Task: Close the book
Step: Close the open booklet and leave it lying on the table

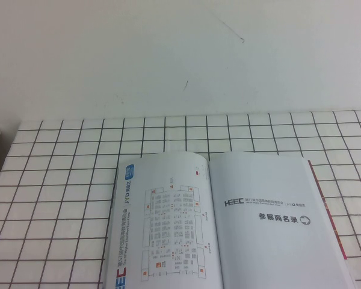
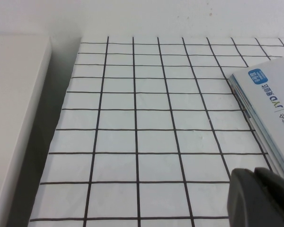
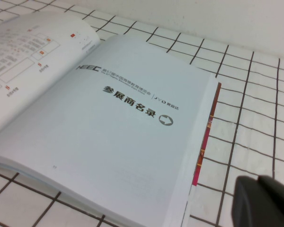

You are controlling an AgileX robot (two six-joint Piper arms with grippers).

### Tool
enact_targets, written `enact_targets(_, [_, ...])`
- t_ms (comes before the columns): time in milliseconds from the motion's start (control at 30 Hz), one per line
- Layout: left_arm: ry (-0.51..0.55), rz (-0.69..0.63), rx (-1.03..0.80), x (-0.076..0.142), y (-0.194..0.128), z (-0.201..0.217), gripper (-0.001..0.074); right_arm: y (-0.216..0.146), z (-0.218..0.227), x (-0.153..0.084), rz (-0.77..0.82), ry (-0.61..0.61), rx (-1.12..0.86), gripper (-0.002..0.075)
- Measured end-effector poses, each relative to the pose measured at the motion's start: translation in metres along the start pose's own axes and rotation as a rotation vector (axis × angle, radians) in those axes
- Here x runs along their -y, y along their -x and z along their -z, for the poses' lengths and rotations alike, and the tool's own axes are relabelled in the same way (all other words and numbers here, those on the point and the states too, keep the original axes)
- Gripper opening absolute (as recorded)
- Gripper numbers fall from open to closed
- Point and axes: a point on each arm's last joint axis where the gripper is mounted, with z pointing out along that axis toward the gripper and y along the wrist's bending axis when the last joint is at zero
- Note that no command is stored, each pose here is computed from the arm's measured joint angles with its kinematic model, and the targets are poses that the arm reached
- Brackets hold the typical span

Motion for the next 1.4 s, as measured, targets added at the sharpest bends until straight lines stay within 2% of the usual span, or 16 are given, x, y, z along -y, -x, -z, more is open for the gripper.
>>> enact_targets(267, [-0.007,-0.002,0.048,0.0,0.003,0.0,-0.0004,0.001,0.0,0.0,-0.002,-0.005,0.009,-0.0003])
enact_targets(400, [-0.034,0.062,0.097,0.003,0.008,0.0,-0.0004,0.003,-0.001,0.003,-0.003,-0.032,0.049,-0.0003])
enact_targets(667, [-0.097,0.272,0.352,0.004,0.031,0.005,-0.0004,0.023,0.004,0.016,-0.036,-0.172,0.284,-0.0003])
enact_targets(833, [-0.105,0.344,0.439,0.002,0.038,0.008,-0.0004,0.03,0.007,0.02,-0.045,-0.225,0.367,-0.0003])
enact_targets(1000, [-0.097,0.367,0.685,-0.003,0.056,0.02,-0.0004,0.042,0.015,0.029,-0.052,-0.323,0.515,-0.0003])
enact_targets(1200, [-0.099,0.383,1.142,-0.011,0.081,0.052,-0.0004,0.058,0.034,0.04,-0.136,-0.452,0.785,-0.0003])
enact_targets(1300, [-0.125,0.385,1.219,-0.01,0.087,0.06,-0.0004,0.063,0.04,0.039,-0.103,-0.466,0.871,-0.0003])
enact_targets(1400, [-0.156,0.378,1.208,-0.005,0.104,0.069,-0.0004,0.073,0.045,0.035,0.005,-0.453,0.909,-0.0003])
